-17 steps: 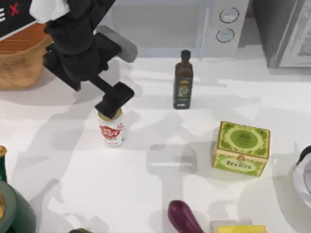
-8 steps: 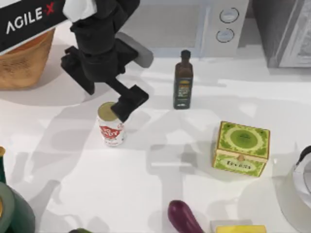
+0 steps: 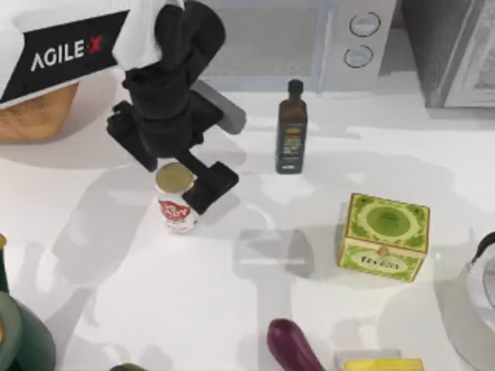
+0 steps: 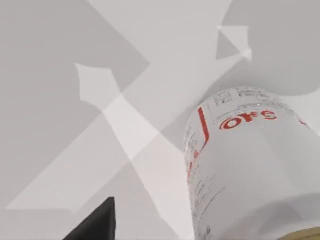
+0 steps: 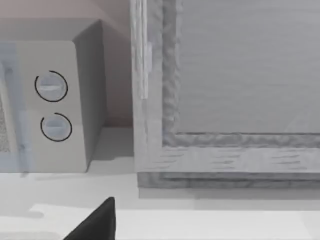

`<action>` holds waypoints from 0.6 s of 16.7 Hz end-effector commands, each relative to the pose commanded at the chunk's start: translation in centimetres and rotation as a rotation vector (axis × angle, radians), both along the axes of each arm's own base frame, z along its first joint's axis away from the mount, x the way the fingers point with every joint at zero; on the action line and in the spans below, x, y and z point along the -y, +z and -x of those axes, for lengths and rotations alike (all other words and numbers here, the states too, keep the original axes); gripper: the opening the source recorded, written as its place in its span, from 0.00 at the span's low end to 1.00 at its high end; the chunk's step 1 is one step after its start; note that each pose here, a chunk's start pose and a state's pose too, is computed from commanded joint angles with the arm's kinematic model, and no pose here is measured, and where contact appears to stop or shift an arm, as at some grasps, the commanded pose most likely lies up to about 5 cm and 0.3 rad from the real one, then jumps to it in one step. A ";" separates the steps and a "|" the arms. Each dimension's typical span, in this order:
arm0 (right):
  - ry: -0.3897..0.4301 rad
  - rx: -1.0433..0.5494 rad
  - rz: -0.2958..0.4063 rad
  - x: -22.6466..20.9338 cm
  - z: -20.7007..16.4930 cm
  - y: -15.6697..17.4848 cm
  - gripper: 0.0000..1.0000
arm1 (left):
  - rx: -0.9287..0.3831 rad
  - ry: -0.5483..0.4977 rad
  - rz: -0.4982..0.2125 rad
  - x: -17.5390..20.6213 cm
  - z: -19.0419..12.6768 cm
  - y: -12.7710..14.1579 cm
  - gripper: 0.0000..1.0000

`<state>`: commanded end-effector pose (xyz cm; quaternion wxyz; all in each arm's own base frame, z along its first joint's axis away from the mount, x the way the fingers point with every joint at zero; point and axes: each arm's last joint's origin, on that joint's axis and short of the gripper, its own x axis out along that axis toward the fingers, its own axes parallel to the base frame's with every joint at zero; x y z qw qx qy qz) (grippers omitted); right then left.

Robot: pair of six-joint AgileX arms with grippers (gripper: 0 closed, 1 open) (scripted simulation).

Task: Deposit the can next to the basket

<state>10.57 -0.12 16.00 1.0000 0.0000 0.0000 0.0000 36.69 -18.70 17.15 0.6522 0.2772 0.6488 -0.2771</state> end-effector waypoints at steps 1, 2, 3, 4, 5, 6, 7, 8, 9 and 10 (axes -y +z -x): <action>0.000 0.000 0.000 0.0 0.0 0.0 1.00 | -0.001 0.000 -0.001 0.0 0.1 -0.8 1.00; 0.000 0.000 0.000 0.0 0.0 0.0 1.00 | -0.003 0.000 -0.002 0.0 0.1 -1.3 1.00; 0.000 0.000 0.000 0.0 0.0 0.0 1.00 | -0.004 0.000 -0.002 0.0 0.1 -1.4 1.00; 0.000 0.000 0.000 0.0 0.0 0.0 1.00 | -0.004 0.000 -0.002 0.0 0.1 -1.4 1.00; 0.000 0.000 0.000 0.0 0.0 0.0 1.00 | -0.004 0.000 -0.002 0.0 0.1 -1.4 1.00; 0.000 0.000 0.000 0.0 0.0 0.0 1.00 | -0.004 0.000 -0.002 0.0 0.1 -1.4 1.00; 0.000 0.000 0.000 0.0 0.0 0.0 1.00 | -0.004 0.000 -0.002 0.0 0.1 -1.4 0.92; 0.000 0.000 0.000 0.0 0.0 0.0 1.00 | -0.004 0.000 -0.002 0.0 0.1 -1.4 0.85; 0.000 0.000 0.000 0.0 0.0 0.0 1.00 | -0.004 0.000 -0.002 0.0 0.1 -1.4 0.77; 0.000 0.000 0.000 0.0 0.0 0.0 1.00 | -0.004 0.000 -0.002 0.0 0.1 -1.4 0.70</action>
